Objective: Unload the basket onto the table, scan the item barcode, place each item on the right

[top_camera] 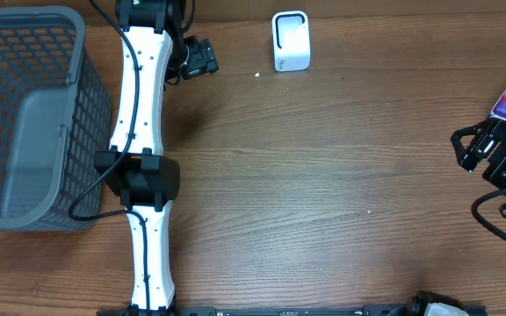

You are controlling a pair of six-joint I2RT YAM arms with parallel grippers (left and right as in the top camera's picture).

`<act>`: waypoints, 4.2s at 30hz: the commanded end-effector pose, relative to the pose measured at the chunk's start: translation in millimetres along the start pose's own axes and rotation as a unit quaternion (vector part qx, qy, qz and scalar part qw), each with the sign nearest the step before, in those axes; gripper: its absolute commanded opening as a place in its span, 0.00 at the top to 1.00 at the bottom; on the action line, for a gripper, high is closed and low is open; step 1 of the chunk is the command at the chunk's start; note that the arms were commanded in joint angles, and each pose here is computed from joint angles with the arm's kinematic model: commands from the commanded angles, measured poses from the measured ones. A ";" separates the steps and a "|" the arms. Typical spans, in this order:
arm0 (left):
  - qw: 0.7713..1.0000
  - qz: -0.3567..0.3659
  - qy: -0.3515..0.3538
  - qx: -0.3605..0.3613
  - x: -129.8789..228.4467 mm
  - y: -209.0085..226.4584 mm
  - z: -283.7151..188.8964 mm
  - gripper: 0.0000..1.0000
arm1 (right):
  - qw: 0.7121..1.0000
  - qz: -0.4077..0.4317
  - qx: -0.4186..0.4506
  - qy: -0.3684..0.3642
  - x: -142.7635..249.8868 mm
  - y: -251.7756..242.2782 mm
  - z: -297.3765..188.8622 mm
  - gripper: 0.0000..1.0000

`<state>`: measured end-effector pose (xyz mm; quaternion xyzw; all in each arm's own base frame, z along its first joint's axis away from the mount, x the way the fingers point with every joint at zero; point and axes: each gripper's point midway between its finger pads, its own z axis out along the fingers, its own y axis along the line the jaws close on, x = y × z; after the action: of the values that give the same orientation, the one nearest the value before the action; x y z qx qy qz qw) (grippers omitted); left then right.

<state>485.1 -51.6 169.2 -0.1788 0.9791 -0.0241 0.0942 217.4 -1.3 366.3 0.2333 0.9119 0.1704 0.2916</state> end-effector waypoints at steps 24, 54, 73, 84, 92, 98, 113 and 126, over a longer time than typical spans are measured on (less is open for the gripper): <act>1.000 -0.005 -0.011 0.009 -1.9 -0.4 -11.0 0.00 | 0.927 -0.256 -0.164 -0.220 58.5 16.3 75.6 0.00; 1.000 -0.005 -0.011 0.009 -2.0 -0.5 -11.0 0.00 | 0.815 -0.291 -0.225 -0.448 83.2 -14.0 133.9 0.00; 1.000 -0.005 -0.011 0.009 -2.0 -0.5 -11.0 0.00 | 0.872 -0.246 -0.118 -0.406 80.2 -59.5 172.3 0.00; 1.000 -0.005 -0.011 0.009 -2.0 -0.5 -11.0 0.00 | 0.873 -0.244 -0.116 -0.406 80.1 -60.3 172.6 0.00; 1.000 -0.005 -0.011 0.009 -2.0 -0.5 -11.0 0.00 | 0.873 -0.244 -0.116 -0.407 79.9 -60.2 172.4 0.00; 1.000 -0.005 -0.011 0.009 -2.0 -0.5 -11.0 0.00 | 0.873 -0.244 -0.116 -0.407 79.9 -60.2 172.4 0.00; 1.000 -0.005 -0.011 0.009 -2.0 -0.5 -11.0 0.01 | 0.873 -0.244 -0.116 -0.406 79.9 -60.2 172.5 0.00; 0.993 0.113 -0.021 0.014 12.6 -18.8 -30.1 0.00 | 0.873 -0.244 -0.116 -0.406 79.9 -60.2 172.5 0.00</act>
<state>480.6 -56.9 168.5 -0.1441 0.9856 -0.0248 0.0855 245.1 23.3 172.8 0.0113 0.7148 0.0936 0.6929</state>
